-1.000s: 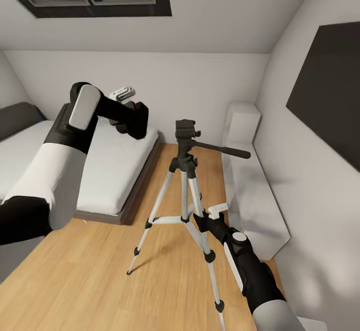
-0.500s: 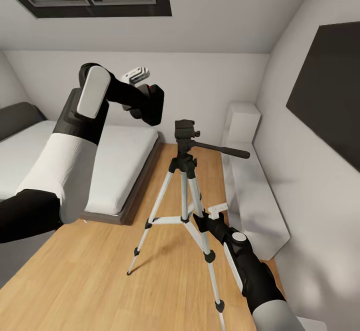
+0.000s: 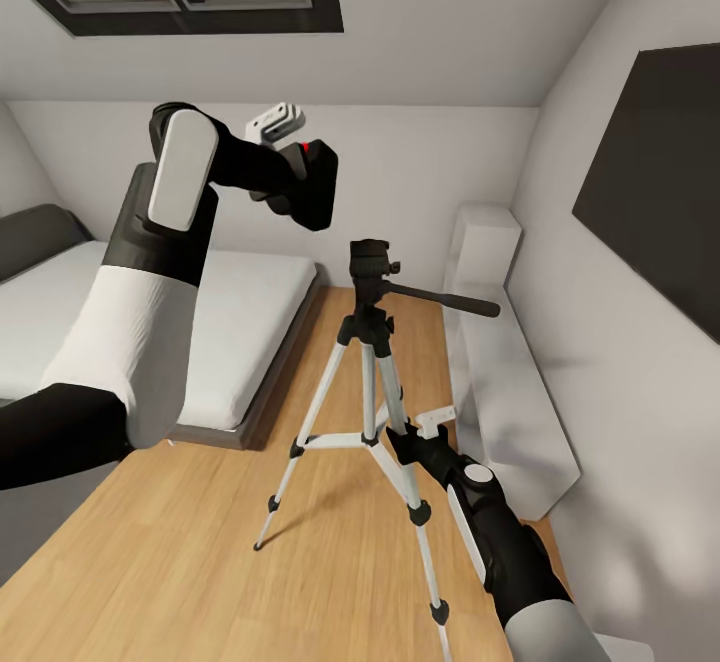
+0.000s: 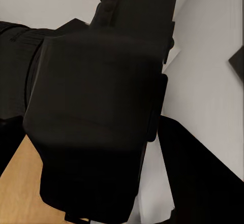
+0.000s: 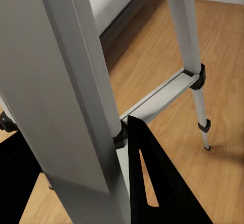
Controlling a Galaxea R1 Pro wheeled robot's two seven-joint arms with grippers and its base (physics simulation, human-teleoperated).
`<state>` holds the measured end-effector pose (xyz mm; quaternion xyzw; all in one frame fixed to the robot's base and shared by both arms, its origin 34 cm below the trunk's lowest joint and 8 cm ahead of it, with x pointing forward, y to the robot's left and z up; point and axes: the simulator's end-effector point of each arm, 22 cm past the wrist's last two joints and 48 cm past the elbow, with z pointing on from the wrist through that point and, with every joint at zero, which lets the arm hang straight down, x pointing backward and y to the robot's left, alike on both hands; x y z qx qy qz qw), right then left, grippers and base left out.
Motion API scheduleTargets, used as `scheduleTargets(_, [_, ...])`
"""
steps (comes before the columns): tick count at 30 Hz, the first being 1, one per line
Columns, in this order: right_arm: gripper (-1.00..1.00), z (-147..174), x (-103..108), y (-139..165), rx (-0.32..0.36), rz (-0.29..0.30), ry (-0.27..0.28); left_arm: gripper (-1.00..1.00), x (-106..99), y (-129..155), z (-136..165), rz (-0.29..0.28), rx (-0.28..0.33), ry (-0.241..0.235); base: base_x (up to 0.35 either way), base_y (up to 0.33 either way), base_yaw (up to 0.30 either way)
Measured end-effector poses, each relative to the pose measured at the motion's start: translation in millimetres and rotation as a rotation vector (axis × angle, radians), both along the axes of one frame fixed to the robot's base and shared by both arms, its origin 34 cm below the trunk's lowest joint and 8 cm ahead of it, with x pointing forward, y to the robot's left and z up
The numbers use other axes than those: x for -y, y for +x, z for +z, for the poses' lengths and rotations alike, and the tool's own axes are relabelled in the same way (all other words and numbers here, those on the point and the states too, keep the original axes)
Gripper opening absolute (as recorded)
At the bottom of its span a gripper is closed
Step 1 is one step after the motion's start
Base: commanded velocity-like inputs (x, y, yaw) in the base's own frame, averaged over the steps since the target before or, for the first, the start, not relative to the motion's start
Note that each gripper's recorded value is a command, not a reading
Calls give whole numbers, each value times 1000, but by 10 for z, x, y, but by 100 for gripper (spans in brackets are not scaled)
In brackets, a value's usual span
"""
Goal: Attach the digital camera to the camera tripod in the bedroom.
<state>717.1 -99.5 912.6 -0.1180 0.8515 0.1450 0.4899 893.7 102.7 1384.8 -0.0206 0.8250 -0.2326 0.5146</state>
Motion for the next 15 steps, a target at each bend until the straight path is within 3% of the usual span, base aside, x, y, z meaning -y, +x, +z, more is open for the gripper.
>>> scheduleTargets(15, [-100, 1, -11, -3, -1, 1, -3, -100, 11, 10, -12, 18, 1, 8, 0, 0, 0])
